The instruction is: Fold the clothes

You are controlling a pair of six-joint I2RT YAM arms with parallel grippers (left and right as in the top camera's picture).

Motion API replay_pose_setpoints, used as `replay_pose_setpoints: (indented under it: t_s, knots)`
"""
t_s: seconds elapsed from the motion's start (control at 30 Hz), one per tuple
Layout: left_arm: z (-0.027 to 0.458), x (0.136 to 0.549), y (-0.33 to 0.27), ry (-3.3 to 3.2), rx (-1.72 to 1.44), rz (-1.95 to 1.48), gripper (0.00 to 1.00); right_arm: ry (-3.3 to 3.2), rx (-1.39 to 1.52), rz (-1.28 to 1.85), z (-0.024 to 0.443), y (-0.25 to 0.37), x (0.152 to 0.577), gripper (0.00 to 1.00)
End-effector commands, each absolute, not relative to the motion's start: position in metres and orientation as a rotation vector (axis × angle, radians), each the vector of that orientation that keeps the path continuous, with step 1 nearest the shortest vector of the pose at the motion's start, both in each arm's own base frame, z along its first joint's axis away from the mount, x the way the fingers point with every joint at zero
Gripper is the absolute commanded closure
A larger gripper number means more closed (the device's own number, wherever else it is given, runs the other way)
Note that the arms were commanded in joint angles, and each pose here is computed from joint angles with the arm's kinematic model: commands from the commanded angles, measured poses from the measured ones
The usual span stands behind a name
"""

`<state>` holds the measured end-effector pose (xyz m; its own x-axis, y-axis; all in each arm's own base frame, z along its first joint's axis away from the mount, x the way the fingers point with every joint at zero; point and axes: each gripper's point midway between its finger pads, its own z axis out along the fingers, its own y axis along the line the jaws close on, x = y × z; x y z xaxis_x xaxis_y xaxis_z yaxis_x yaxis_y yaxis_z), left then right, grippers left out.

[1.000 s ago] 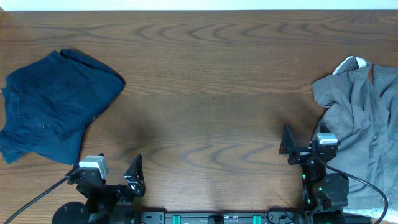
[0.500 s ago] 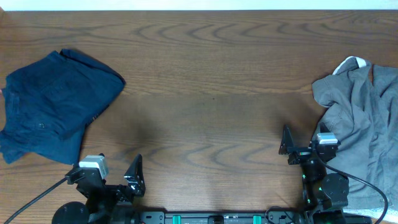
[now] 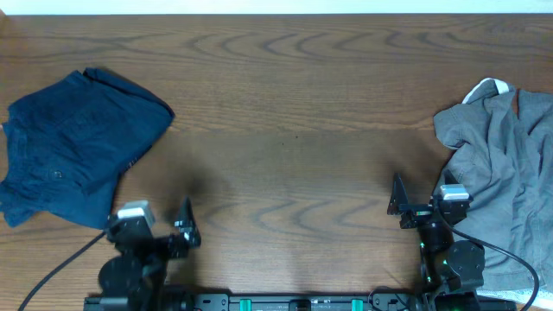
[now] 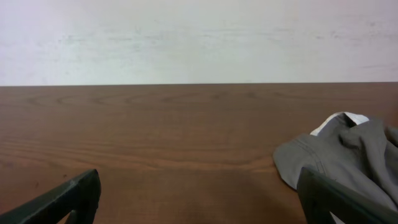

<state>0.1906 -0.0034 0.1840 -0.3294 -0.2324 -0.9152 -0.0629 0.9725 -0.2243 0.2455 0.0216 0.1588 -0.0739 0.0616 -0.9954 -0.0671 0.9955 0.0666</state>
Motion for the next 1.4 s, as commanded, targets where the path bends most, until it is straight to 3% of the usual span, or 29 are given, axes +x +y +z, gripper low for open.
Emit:
replay_pose_setpoints:
  t_s: [0.0,0.27,1.37]
  knots:
    - [0.166,0.208,0.003,1.871,-0.218,-0.136,0.02,1.639,0.000,0.092,0.158,0.018,0.246,0.01]
    - [0.146,0.244,0.003,1.687,-0.202,-0.148,0.02,1.639,0.000,0.093,0.158,0.018,0.246,0.01]
    - [0.138,0.244,0.003,1.712,-0.204,-0.146,0.02,1.639,0.000,0.092,0.158,0.018,0.246,0.01]
